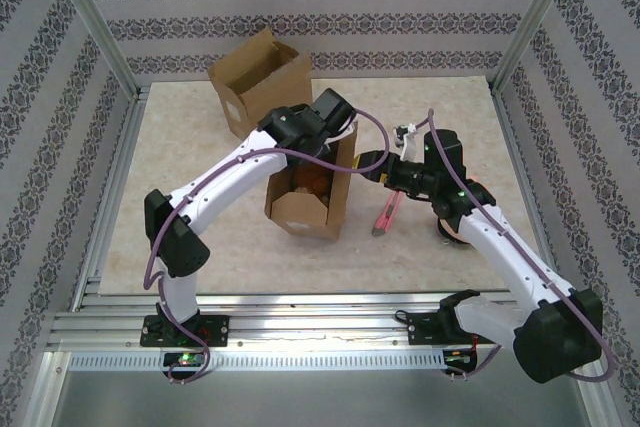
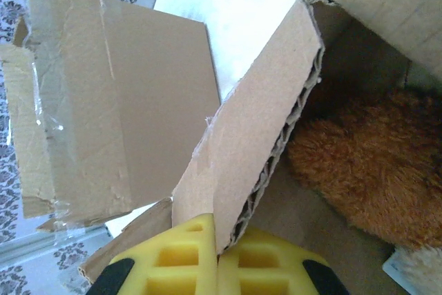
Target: Unpack the express box
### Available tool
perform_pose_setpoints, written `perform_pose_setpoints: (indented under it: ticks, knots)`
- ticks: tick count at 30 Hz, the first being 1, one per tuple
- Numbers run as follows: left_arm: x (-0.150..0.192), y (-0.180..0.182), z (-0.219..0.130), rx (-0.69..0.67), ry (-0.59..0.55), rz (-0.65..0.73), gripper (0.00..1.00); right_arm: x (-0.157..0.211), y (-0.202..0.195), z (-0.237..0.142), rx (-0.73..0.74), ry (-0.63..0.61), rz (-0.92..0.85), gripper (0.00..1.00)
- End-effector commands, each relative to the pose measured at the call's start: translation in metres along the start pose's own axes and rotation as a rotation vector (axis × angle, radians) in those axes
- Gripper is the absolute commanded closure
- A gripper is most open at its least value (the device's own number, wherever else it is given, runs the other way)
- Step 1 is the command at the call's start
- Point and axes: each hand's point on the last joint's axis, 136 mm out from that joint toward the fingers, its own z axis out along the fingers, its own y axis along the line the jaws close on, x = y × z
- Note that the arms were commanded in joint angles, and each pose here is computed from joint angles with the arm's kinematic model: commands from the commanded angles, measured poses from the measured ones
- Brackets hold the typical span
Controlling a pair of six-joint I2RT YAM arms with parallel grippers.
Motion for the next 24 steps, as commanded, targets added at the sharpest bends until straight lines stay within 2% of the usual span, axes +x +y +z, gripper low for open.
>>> perform_pose_setpoints:
  ticks: [1,9,15,21,24]
  knots:
    - [0.016,0.011,-0.006,-0.023,0.092,-0.016,1.00,0.004,0.011,-0.011,-0.011,0.025,-0.092,0.33]
    - [0.017,0.024,-0.018,-0.027,0.150,-0.080,1.00,0.019,0.020,-0.035,0.036,0.083,-0.251,0.32]
    - [0.026,0.029,-0.025,-0.018,0.183,-0.188,1.00,0.029,0.045,-0.057,-0.009,0.081,-0.406,0.35]
    - [0.036,0.032,-0.031,0.039,0.179,-0.367,1.00,0.034,0.072,-0.068,-0.002,0.067,-0.588,0.40]
    - [0.036,0.026,-0.037,0.113,0.164,-0.437,1.00,0.038,0.087,-0.066,0.002,0.089,-0.664,0.40]
